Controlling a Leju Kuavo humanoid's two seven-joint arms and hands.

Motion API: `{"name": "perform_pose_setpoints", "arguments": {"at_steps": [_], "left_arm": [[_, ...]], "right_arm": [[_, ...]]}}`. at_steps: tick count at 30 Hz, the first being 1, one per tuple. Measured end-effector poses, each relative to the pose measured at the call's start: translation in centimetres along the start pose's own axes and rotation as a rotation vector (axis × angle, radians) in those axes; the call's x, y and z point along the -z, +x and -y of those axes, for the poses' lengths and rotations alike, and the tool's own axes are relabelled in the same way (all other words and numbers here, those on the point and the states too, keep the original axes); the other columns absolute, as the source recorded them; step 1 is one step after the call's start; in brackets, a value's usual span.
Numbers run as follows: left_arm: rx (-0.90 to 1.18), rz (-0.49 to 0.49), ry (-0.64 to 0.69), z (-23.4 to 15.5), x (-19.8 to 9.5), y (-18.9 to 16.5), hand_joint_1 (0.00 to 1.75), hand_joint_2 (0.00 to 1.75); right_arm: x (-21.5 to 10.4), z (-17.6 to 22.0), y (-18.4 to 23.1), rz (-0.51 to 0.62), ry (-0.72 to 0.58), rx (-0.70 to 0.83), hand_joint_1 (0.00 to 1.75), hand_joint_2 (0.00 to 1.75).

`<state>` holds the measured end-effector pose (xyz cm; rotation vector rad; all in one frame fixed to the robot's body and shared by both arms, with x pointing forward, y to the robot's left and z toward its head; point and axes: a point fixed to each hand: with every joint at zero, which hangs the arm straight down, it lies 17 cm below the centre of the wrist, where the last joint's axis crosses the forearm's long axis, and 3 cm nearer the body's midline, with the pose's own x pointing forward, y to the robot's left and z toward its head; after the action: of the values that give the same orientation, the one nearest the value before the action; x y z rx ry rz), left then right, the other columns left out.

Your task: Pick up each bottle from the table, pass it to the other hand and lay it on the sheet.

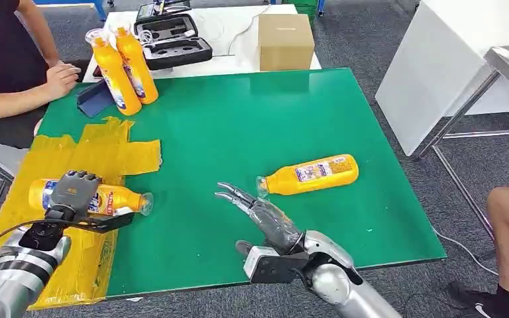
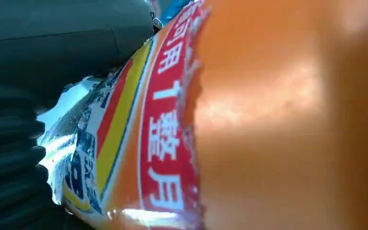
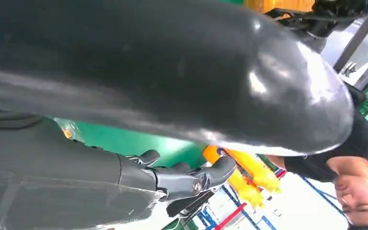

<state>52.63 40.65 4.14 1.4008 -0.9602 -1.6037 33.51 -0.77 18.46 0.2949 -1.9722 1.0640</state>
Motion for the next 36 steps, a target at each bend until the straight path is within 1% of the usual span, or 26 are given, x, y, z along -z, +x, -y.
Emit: {"name": "perform_pose_setpoints", "arguments": {"at_steps": [3, 7, 8, 11, 18, 26, 30, 32, 34, 36], "left_arm": [[-0.002, 0.051, -0.016, 0.6, -0.2, 0.7, 0.0, 1.75], [-0.003, 0.069, -0.028, 0.8, -0.3, 1.0, 0.0, 1.75], [-0.003, 0.07, -0.03, 0.9, -0.3, 1.0, 0.0, 0.0], [-0.003, 0.074, -0.033, 1.0, -0.3, 1.0, 0.0, 0.0], [-0.011, 0.135, -0.018, 1.0, -1.0, 1.7, 0.0, 0.0], [-0.058, 0.157, 0.012, 0.3, -1.6, 2.4, 0.0, 0.0], [-0.243, 0.173, 0.05, -0.3, -2.6, 3.1, 0.0, 0.0], [-0.366, 0.167, 0.101, -1.8, -2.8, 3.0, 0.0, 0.0], [-0.521, 0.128, 0.204, -4.8, -2.7, 1.3, 0.0, 0.0], [-0.661, 0.084, 0.328, -8.8, -2.4, -1.0, 0.0, 0.0]], "right_arm": [[0.2, 0.1, 0.1, 0.004, 0.002, -0.002, 0.0, 0.0], [0.2, 0.1, 0.2, 0.008, 0.005, -0.004, 0.0, 0.0], [0.3, 0.1, 0.2, 0.008, 0.006, -0.004, 0.0, 0.0], [0.3, 0.1, 0.2, 0.008, 0.006, -0.004, 0.0, 0.0], [0.4, 0.2, 0.0, 0.004, 0.008, -0.004, 0.0, 0.0], [0.8, 0.1, -0.1, -0.003, 0.012, -0.002, 0.0, 0.0], [0.9, 0.0, -0.4, -0.014, 0.012, -0.009, 0.0, 0.0], [1.0, 0.1, -0.4, -0.019, 0.004, -0.014, 0.0, 0.0], [1.3, 0.3, -0.5, -0.027, -0.005, -0.016, 0.0, 0.0], [1.4, 0.3, -0.6, -0.034, -0.008, -0.015, 0.0, 0.0]]}}
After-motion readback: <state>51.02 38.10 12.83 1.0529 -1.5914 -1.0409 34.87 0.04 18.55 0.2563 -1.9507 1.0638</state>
